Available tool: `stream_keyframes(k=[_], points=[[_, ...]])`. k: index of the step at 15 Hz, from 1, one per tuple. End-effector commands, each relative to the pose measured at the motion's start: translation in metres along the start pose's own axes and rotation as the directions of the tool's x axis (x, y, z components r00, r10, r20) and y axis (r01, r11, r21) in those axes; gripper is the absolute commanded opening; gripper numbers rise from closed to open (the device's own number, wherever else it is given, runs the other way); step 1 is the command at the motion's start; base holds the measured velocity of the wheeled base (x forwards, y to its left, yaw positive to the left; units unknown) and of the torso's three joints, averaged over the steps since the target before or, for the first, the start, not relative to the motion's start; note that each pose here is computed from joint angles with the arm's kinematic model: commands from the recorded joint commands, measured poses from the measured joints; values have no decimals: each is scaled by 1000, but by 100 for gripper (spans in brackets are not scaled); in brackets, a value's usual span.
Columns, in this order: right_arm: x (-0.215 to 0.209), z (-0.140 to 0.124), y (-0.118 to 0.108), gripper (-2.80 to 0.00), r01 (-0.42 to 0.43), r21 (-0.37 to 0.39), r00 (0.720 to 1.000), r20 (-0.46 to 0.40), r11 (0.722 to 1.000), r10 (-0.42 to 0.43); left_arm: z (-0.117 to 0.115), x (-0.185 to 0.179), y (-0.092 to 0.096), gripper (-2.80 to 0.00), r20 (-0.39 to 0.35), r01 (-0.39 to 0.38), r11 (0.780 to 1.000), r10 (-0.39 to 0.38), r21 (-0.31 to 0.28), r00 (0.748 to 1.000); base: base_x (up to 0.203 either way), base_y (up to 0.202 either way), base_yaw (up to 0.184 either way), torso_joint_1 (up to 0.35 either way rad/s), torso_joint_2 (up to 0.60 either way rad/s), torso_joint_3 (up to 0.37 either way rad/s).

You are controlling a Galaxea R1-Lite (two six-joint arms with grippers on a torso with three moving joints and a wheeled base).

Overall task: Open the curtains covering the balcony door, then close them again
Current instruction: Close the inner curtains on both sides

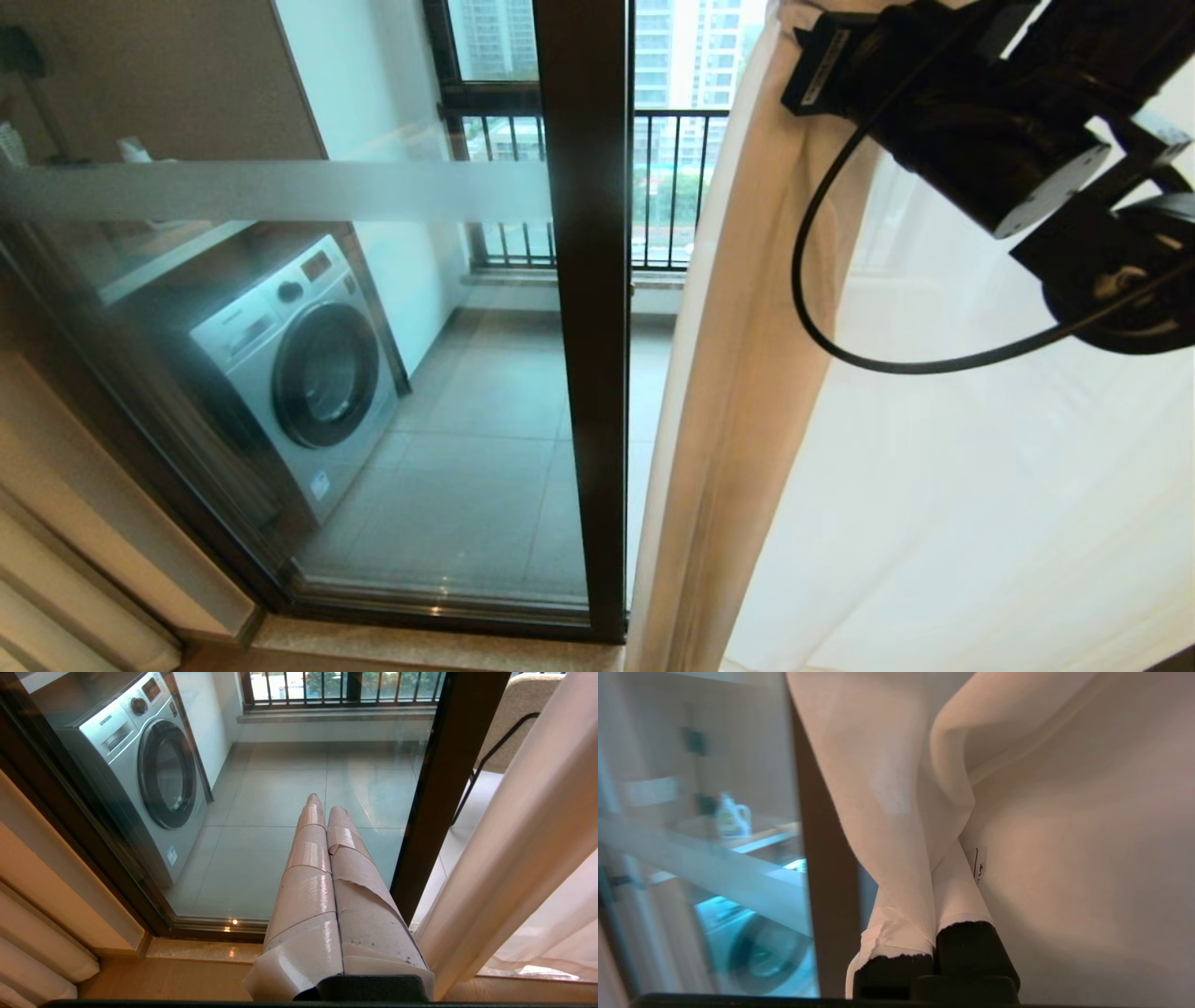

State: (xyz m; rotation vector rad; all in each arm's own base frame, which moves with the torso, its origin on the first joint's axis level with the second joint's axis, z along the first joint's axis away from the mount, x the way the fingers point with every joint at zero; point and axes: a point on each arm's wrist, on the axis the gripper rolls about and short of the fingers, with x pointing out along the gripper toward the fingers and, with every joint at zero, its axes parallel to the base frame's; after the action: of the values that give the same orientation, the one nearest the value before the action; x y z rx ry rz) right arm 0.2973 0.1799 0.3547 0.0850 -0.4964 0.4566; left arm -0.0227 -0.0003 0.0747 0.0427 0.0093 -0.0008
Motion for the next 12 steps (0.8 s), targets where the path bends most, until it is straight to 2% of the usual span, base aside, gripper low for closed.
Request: stream_keyframes(k=[1,5,12], points=[[12,-15,15,-280,-33,13,999,-9,999,33,0,0,0,-280,-1,-1,1000,1,2,1000,0,0,0,0,0,0],[27,-28,35,-280,-71,24,997,7,997,70,0,0,0,-280,-1,-1,1000,1,1,1000,0,0,0,0,0,0],[49,-43,89,-280,-167,73,985,49,983,164,0,0,0,-280,-1,-2,1000,2,0,1000,0,0,0,0,0,0]])
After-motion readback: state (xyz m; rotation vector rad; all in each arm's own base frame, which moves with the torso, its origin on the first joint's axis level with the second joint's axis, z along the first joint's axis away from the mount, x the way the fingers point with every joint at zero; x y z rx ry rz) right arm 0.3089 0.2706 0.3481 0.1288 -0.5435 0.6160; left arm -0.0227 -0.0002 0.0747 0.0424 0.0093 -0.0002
